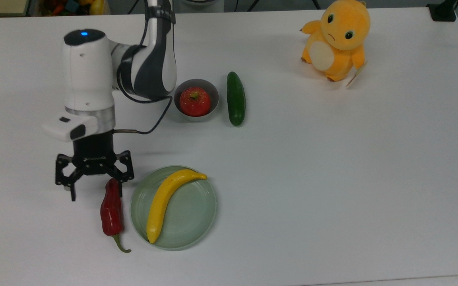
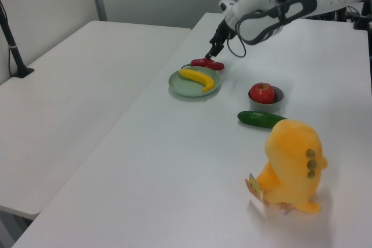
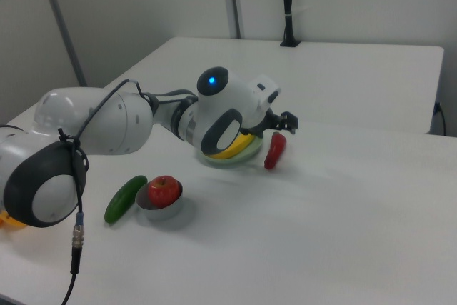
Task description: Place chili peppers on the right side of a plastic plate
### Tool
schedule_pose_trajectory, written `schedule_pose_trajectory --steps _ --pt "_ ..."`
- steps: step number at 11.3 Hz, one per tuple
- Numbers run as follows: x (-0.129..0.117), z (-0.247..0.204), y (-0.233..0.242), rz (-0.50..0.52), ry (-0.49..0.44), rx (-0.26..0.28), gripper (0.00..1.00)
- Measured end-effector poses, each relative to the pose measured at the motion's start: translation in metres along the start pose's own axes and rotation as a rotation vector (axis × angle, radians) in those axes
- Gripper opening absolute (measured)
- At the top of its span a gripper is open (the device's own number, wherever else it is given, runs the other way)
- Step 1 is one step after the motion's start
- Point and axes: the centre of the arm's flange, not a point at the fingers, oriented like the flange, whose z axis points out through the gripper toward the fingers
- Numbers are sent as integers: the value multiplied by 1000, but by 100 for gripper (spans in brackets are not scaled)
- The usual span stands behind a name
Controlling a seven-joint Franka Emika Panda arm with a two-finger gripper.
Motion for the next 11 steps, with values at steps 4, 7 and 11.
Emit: schedule_pose_trajectory --steps 4,7,11 --pt "18 -80 18 65 -1 3 100" --pt "33 -175 17 268 -201 123 100" --pt "35 -300 -5 472 -456 208 100"
